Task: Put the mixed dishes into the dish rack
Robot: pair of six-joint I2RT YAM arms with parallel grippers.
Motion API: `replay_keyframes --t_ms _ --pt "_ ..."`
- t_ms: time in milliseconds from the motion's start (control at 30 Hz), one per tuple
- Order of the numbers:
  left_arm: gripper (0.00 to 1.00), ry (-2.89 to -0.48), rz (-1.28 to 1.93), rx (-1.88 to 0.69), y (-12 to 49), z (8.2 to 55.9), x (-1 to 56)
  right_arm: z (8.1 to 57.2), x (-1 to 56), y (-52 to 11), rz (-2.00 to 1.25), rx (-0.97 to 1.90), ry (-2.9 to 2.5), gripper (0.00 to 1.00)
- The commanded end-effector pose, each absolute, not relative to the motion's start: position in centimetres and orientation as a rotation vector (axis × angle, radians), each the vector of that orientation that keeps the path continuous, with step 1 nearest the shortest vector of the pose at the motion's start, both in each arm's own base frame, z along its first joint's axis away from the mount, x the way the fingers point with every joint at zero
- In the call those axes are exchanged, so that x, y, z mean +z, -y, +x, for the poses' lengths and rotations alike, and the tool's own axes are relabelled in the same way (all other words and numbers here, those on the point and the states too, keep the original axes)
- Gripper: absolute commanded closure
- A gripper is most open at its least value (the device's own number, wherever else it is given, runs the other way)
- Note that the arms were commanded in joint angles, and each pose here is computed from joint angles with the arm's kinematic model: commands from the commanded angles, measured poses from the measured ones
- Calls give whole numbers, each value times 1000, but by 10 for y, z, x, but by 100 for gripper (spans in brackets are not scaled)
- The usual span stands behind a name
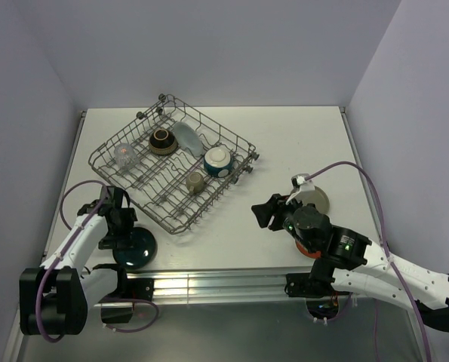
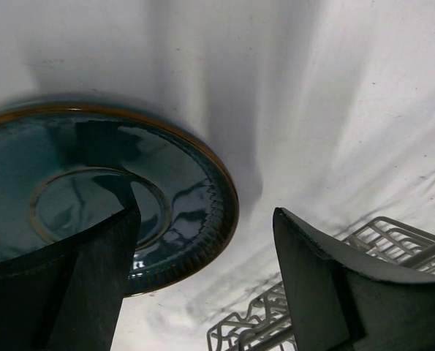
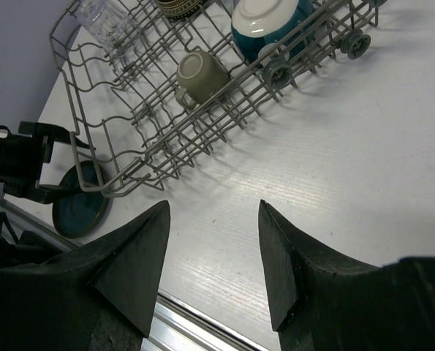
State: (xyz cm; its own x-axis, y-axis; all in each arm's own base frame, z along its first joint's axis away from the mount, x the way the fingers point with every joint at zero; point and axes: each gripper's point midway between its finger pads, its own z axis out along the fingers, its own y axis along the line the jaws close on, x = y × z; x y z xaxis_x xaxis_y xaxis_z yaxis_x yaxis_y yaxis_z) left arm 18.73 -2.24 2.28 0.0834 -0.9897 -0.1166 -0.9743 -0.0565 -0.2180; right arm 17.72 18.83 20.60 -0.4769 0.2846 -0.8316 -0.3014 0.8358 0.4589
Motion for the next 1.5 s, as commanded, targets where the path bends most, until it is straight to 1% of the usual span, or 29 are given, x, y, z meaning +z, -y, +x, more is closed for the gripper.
replay_keyframes --t_ms 0,33,133,167,233,267,400,433,467,533,567,633,667,933,1200,1467 --pt "21 -1963 -2166 -65 22 181 6 181 210 -184 5 670 -1915 41" --pt "21 -1968 -2168 -61 22 182 4 182 210 -185 6 671 -1914 41" --pt "30 -1986 -2168 -36 22 180 -2 182 207 -185 5 662 -1918 41" --pt "38 -1990 -2160 -37 21 181 -3 182 208 -185 5 663 -1917 41" --pt "46 -2002 -2166 -22 21 179 -7 183 207 -185 5 658 -1918 41" --pt "51 -2010 -2161 -24 22 179 -8 183 207 -185 4 656 -1920 41" --pt "54 -2023 -2163 -6 21 177 -12 183 210 -182 15 657 -1904 41" --pt "57 -2024 -2161 -4 21 176 -12 184 211 -181 19 656 -1900 41" --pt "62 -2021 -2159 -5 20 177 -12 184 211 -181 19 654 -1900 41" --pt "68 -2016 -2163 -9 19 176 -13 184 211 -179 26 655 -1895 41" --pt "79 -2016 -2161 -13 19 176 -14 184 211 -179 27 655 -1893 41" --pt "90 -2016 -2157 -24 19 177 -14 184 210 -180 24 654 -1895 41" --pt "100 -2019 -2154 -23 19 176 -15 184 211 -180 26 655 -1895 41" --pt "100 -2002 -2088 40 7 173 6 185 210 -189 -14 642 -1923 41" --pt "100 -1964 -1986 -43 2 180 29 186 211 -201 -33 672 -1929 41" --pt "100 -1996 -1953 -106 9 185 23 186 210 -203 -40 673 -1935 41"
